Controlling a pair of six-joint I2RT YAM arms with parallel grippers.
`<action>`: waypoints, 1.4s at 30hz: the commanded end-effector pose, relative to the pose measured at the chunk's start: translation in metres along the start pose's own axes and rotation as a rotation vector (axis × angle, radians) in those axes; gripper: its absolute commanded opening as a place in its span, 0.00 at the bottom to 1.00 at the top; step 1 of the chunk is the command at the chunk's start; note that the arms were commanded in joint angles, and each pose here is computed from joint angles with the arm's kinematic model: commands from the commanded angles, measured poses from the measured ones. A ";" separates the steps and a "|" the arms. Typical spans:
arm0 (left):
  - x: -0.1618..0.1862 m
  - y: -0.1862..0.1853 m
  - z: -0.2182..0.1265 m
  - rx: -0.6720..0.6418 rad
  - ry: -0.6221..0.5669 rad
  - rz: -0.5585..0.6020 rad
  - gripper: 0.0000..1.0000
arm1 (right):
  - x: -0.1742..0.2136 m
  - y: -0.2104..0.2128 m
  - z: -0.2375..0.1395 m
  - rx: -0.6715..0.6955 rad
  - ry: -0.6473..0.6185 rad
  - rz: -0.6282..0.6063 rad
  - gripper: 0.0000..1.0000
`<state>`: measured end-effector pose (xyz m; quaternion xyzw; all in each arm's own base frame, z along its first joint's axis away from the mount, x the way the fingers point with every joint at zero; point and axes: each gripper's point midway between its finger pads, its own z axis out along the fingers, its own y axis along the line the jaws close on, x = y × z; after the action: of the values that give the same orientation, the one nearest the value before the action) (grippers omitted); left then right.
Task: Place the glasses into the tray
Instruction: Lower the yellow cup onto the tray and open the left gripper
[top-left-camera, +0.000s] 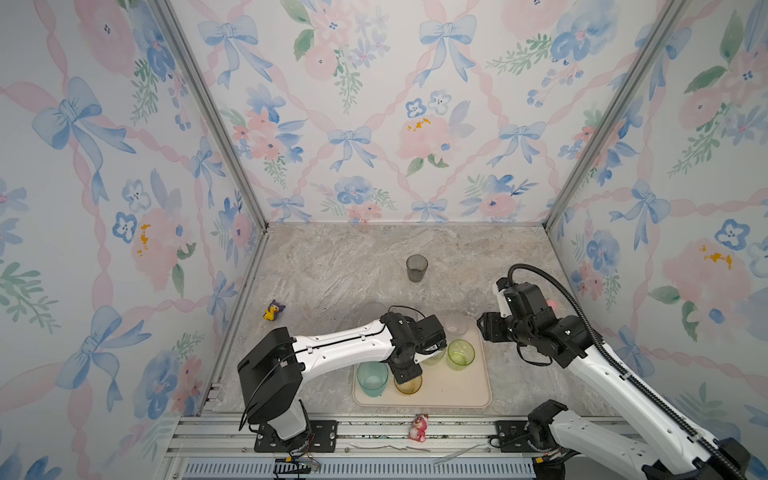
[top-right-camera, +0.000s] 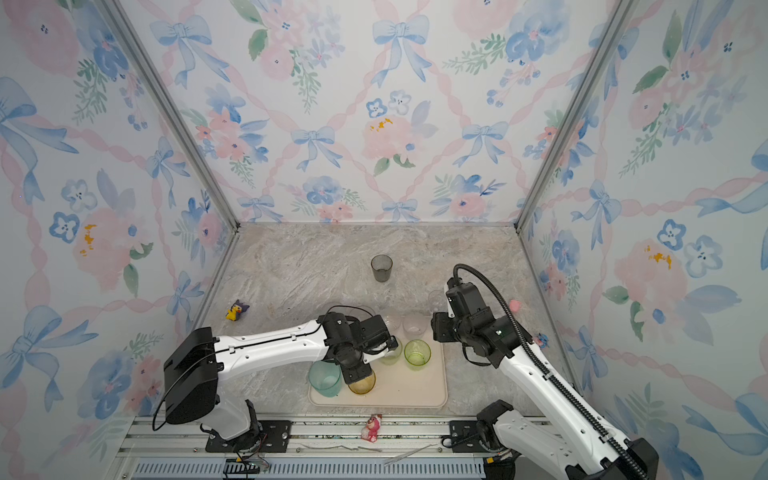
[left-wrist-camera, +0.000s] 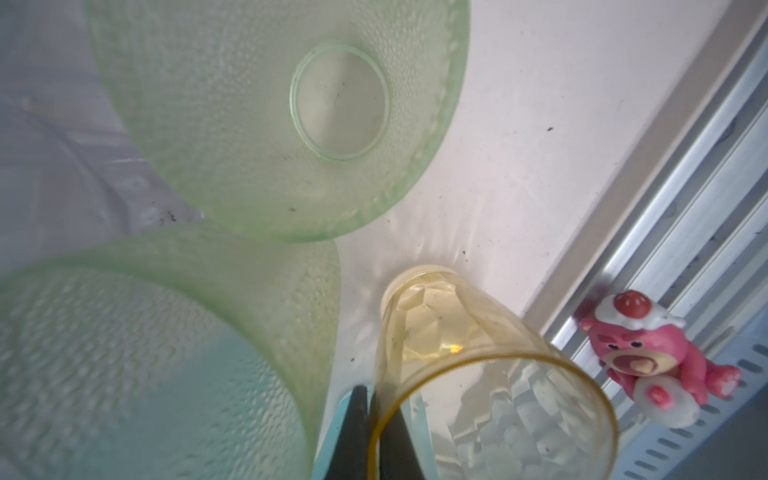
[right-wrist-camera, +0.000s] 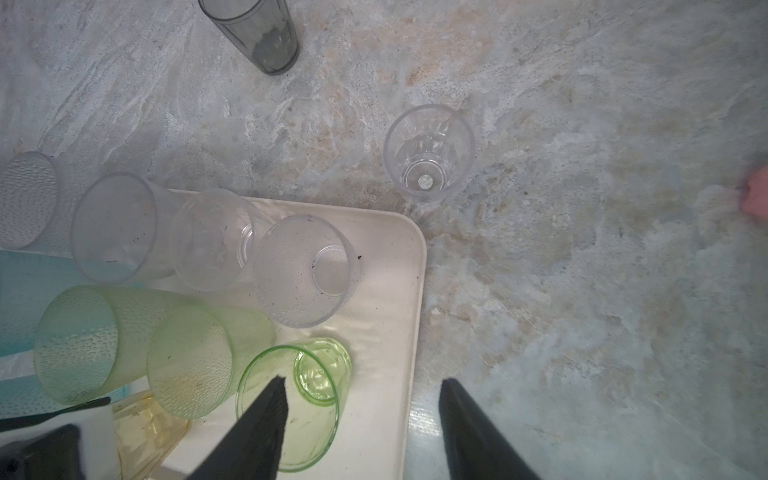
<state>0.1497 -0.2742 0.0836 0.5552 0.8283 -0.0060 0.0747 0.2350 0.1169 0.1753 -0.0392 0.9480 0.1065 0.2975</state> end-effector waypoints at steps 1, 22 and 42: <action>0.006 0.000 0.006 0.008 0.026 0.010 0.00 | -0.004 -0.003 0.000 0.013 -0.013 -0.005 0.61; 0.005 0.000 0.002 0.008 0.007 0.006 0.14 | -0.004 -0.003 -0.003 0.011 -0.021 0.004 0.61; -0.007 0.001 -0.030 0.003 -0.104 0.003 0.15 | -0.004 -0.003 -0.004 0.005 -0.023 0.013 0.61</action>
<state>0.1491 -0.2730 0.0984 0.5549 0.8259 -0.0190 0.0981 0.2349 0.1169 0.1756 -0.0390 0.9478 0.1068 0.2980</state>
